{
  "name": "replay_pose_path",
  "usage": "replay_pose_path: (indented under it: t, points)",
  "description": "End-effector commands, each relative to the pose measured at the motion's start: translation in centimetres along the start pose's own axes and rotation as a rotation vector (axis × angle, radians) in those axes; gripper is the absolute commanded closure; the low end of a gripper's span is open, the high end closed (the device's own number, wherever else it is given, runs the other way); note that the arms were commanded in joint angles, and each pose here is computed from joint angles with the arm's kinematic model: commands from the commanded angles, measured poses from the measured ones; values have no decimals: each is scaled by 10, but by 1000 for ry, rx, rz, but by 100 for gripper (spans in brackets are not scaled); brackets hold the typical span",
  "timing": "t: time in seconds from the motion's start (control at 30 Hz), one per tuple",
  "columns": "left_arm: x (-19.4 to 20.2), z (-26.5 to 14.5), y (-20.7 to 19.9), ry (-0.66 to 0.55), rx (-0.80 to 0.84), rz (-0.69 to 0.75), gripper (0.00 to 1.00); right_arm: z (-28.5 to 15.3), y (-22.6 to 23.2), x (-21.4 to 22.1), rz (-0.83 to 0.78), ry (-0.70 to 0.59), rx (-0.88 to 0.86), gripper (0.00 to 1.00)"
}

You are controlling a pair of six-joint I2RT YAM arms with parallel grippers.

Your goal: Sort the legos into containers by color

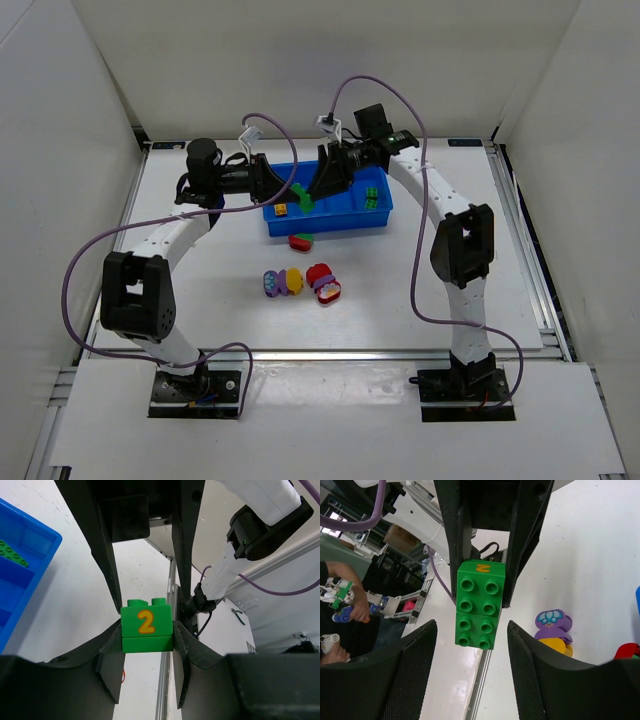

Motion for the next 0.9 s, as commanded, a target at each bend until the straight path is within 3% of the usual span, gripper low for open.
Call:
replay_pose_path:
  t: [0.0, 0.23, 0.47, 0.57, 0.87]
  points:
    - [-11, 2, -12, -1, 25, 65, 77, 6, 12, -5, -43, 2, -59, 38]
    - [-11, 2, -10, -4, 21, 68, 77, 10, 12, -4, -37, 9, -64, 43]
    - [-13, 3, -9, -10, 16, 74, 76, 14, 11, 0, -25, 13, -73, 75]
    - [-15, 3, -9, -12, 14, 79, 76, 14, 8, 2, -19, 14, -68, 84]
    - [-3, 1, -9, -3, 14, 60, 80, -7, 1, -7, -17, -13, -20, 94]
Point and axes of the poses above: each gripper's point midway between its finger pads, its own z axis out along the fingers, its own y axis along the line the jaws close on, x = y × z, the point moved 4 cm from there along -z, back along the fingers, and after that the axes turned 5 degrees about -z, right-handed, at the moved point
